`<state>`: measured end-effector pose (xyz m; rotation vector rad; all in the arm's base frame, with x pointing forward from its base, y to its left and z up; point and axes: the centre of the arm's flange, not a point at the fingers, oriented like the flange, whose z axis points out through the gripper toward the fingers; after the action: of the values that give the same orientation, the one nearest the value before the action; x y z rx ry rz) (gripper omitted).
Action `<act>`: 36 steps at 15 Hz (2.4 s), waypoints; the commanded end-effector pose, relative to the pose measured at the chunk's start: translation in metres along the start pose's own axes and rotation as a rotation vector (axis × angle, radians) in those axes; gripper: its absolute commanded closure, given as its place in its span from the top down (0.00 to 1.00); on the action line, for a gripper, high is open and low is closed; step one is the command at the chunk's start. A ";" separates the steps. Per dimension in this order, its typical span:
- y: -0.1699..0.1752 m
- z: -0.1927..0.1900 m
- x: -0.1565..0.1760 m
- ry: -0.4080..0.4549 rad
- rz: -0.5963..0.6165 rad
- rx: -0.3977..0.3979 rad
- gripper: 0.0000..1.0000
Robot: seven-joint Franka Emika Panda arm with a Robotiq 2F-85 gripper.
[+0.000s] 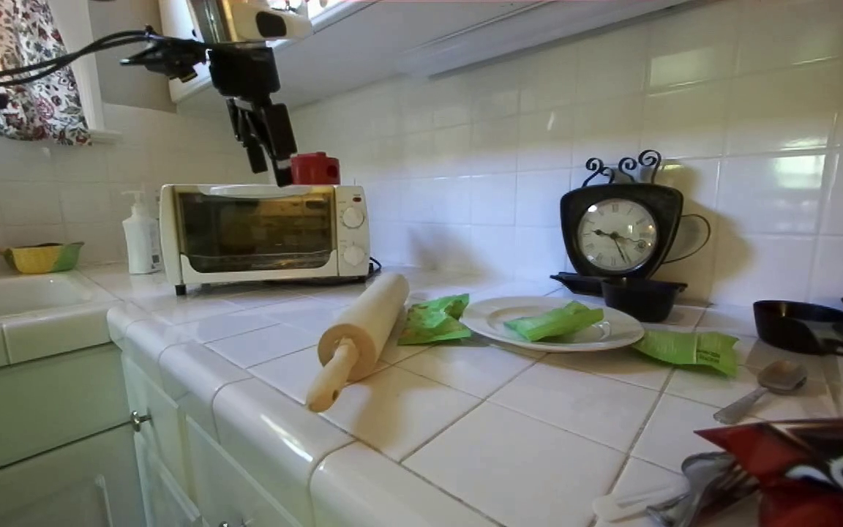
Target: Open the oven and put the green packet into it
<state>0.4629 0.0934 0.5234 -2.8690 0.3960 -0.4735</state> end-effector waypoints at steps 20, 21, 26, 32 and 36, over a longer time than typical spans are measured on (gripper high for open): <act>-0.074 0.056 -0.023 0.251 0.206 0.269 1.00; -0.074 0.059 -0.023 0.249 0.206 0.282 1.00; -0.060 0.086 -0.010 0.194 0.269 0.365 1.00; -0.046 0.090 -0.015 0.161 0.354 0.412 1.00; -0.028 0.086 -0.044 0.129 0.468 0.433 1.00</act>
<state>0.4879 0.1578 0.4498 -2.2954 0.7817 -0.6154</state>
